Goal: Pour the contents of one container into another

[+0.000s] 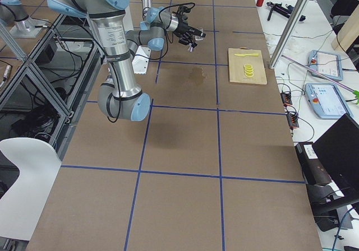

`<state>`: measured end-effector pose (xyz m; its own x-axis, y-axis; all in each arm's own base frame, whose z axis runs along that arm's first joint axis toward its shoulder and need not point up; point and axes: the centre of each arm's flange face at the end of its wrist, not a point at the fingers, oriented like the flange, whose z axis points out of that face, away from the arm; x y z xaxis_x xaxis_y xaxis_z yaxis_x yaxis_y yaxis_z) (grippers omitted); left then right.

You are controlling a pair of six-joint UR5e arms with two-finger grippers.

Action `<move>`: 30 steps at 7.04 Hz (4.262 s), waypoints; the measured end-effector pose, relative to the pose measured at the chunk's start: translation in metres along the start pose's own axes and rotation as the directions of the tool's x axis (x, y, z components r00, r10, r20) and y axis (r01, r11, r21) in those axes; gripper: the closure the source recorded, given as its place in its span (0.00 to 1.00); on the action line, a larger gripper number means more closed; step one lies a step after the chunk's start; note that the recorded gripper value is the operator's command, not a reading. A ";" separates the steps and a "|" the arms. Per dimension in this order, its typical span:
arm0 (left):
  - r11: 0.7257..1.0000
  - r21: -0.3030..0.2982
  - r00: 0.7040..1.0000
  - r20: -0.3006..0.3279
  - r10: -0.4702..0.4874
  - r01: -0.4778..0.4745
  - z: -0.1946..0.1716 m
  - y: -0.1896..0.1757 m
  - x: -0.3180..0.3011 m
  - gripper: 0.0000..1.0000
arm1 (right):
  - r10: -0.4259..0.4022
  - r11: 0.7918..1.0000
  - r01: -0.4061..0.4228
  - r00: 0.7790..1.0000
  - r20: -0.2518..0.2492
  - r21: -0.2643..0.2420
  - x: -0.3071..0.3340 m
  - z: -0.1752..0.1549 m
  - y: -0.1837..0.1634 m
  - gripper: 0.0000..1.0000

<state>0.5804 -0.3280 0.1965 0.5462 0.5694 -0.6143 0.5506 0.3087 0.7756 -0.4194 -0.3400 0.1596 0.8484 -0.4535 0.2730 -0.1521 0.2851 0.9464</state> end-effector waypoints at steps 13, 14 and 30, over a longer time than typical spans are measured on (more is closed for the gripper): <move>1.000 0.013 1.000 -0.008 -0.009 0.009 0.023 -0.014 0.022 1.00 | -0.149 0.988 0.146 0.987 -0.056 -0.052 0.000 0.006 0.003 1.00; 1.000 0.013 1.000 -0.006 -0.007 0.007 0.025 -0.015 0.020 1.00 | -0.155 0.987 0.152 0.986 -0.056 -0.053 0.000 0.006 0.003 1.00; 1.000 0.010 1.000 -0.010 -0.003 0.003 0.046 -0.022 0.031 1.00 | -0.374 0.926 0.363 0.919 -0.126 -0.104 0.008 0.015 -0.012 1.00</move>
<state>0.6137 -0.3522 0.1536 0.5383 0.5759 -0.6152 0.5586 0.3028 0.7722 -0.4187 -0.3598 0.1529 0.9004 -0.4167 -0.1252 0.2200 0.1876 0.9573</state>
